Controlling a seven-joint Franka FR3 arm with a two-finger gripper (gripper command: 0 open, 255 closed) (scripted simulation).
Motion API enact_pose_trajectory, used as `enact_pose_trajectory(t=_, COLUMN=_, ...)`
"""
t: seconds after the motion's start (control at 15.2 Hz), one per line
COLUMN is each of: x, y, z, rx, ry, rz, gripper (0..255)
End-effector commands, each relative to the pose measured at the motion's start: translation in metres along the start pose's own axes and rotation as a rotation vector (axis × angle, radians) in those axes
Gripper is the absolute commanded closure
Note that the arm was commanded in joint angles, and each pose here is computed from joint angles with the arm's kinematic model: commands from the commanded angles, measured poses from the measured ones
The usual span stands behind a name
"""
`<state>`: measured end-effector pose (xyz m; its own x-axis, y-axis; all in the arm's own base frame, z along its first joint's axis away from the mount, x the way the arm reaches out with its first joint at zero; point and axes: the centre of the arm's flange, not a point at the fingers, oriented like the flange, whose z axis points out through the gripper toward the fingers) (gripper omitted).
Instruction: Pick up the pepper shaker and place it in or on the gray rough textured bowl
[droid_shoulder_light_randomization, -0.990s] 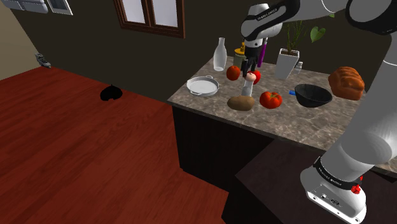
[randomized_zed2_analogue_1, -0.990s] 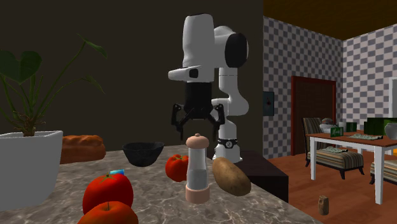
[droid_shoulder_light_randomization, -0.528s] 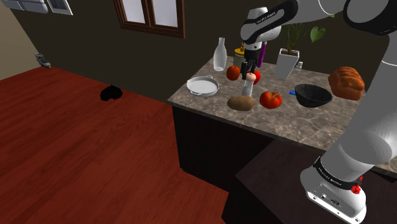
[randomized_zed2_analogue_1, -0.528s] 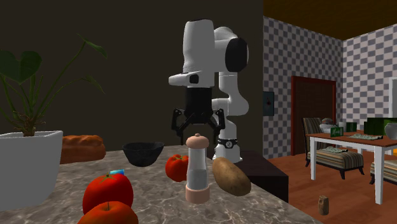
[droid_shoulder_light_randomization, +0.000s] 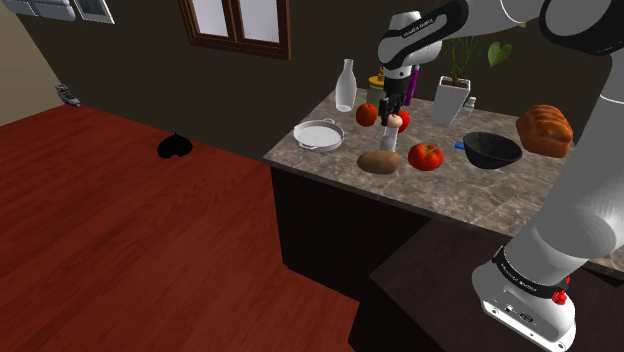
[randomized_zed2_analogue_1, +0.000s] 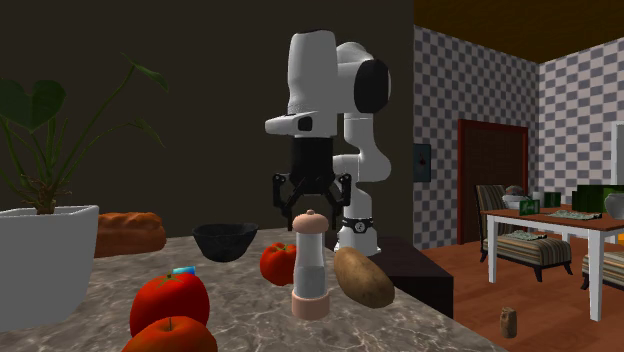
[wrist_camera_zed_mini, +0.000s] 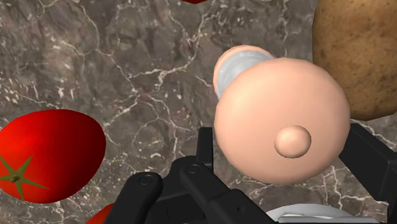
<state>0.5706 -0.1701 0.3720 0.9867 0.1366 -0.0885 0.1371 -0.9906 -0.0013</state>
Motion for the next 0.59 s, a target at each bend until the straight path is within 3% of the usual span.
enact_pose_trajectory(t=0.0, x=0.000, y=0.000, z=0.000, rx=0.000, ry=-0.001, rz=0.000, gripper=255)
enact_pose_trajectory(t=0.2, x=0.000, y=0.000, z=0.000, rx=0.000, ry=0.000, rz=0.000, gripper=255)
enact_pose_trajectory(t=0.53, x=-0.002, y=0.000, z=-0.026, rx=0.000, ry=0.000, rz=0.000, gripper=255)
